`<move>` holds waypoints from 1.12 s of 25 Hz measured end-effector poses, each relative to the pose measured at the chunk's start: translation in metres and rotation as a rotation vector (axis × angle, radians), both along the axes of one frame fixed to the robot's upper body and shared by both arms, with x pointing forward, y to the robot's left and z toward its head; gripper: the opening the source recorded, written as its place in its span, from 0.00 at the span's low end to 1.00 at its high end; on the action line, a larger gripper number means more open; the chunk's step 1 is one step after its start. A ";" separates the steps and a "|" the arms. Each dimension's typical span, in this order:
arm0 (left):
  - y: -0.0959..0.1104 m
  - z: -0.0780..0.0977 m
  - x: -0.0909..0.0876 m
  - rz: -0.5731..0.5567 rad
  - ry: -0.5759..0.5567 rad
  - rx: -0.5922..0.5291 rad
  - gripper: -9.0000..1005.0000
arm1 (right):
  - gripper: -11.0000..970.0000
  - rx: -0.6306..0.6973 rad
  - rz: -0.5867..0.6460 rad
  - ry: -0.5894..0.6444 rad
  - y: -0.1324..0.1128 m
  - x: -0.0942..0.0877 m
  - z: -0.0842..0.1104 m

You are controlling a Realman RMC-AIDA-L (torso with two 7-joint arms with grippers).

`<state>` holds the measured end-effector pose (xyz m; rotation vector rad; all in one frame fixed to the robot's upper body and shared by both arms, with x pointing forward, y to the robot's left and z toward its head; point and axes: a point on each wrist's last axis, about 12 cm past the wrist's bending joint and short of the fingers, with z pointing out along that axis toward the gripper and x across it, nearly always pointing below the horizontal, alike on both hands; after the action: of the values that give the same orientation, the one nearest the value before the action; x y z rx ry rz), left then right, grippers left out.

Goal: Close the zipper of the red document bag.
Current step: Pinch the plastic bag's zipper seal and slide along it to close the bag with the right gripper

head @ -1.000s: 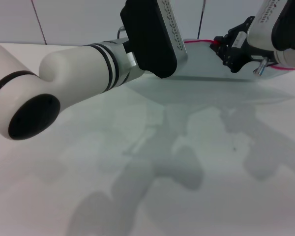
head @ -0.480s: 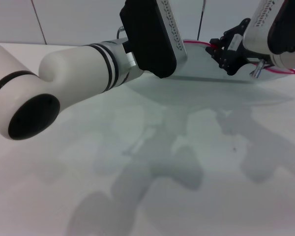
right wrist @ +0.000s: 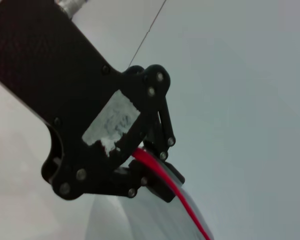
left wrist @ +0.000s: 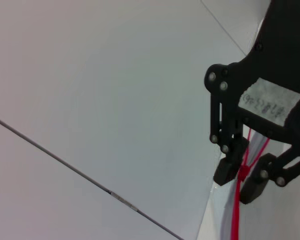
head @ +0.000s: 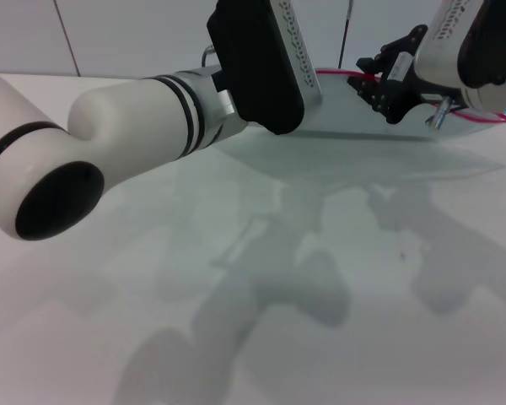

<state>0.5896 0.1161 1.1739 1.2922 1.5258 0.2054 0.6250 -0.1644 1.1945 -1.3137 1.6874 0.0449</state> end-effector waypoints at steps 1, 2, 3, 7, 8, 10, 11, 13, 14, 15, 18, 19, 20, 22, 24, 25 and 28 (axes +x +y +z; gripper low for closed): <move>0.000 0.000 0.000 0.000 0.000 0.000 0.14 | 0.20 0.001 0.000 -0.001 0.000 0.000 0.000; 0.000 0.000 0.000 -0.001 0.000 0.000 0.14 | 0.20 0.002 -0.001 -0.002 0.000 0.000 0.000; -0.001 0.000 0.000 -0.002 0.000 0.001 0.14 | 0.19 0.003 -0.001 -0.002 0.000 0.000 0.000; -0.001 0.000 0.000 -0.004 -0.001 0.001 0.14 | 0.19 0.004 -0.002 -0.002 0.000 0.000 0.001; -0.001 0.000 0.000 -0.005 -0.001 0.001 0.14 | 0.19 0.004 -0.002 -0.002 0.000 0.000 0.001; -0.002 0.000 0.000 -0.006 -0.001 0.002 0.14 | 0.19 0.004 -0.002 0.000 0.000 0.000 0.000; -0.002 0.000 0.000 -0.006 -0.001 0.002 0.14 | 0.18 0.003 -0.003 0.001 0.000 0.000 0.000; -0.002 0.000 -0.001 -0.007 -0.001 0.002 0.14 | 0.18 0.003 -0.004 0.003 0.000 0.001 -0.001; -0.002 0.000 -0.001 -0.007 -0.001 0.002 0.14 | 0.17 0.003 -0.004 0.003 0.000 0.001 -0.001; -0.002 0.000 -0.001 -0.008 -0.001 0.002 0.14 | 0.17 0.003 -0.004 0.003 0.000 0.001 -0.001; -0.002 0.001 -0.001 -0.008 -0.002 0.001 0.14 | 0.16 0.002 -0.004 0.003 0.000 0.001 -0.001; -0.002 0.001 -0.001 -0.009 -0.003 0.001 0.14 | 0.14 0.002 -0.004 0.003 0.000 0.001 -0.001; -0.002 0.001 -0.001 -0.009 -0.003 0.001 0.14 | 0.13 0.000 -0.005 0.003 0.000 0.001 -0.001; -0.002 0.001 -0.001 -0.008 -0.004 -0.001 0.14 | 0.09 -0.001 -0.005 0.003 0.000 0.001 -0.002; -0.002 0.002 -0.001 -0.006 -0.006 -0.002 0.15 | 0.07 -0.001 -0.008 0.003 -0.001 0.001 -0.002; -0.001 0.002 -0.001 -0.006 -0.007 -0.003 0.15 | 0.07 0.000 -0.011 0.003 -0.002 0.001 -0.002; -0.001 0.002 -0.001 -0.004 -0.006 -0.003 0.15 | 0.07 0.000 -0.018 0.004 -0.004 0.002 -0.002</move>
<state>0.5888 0.1154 1.1760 1.2909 1.5178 0.2046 0.6270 -0.1685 1.1926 -1.2994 1.7026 0.0372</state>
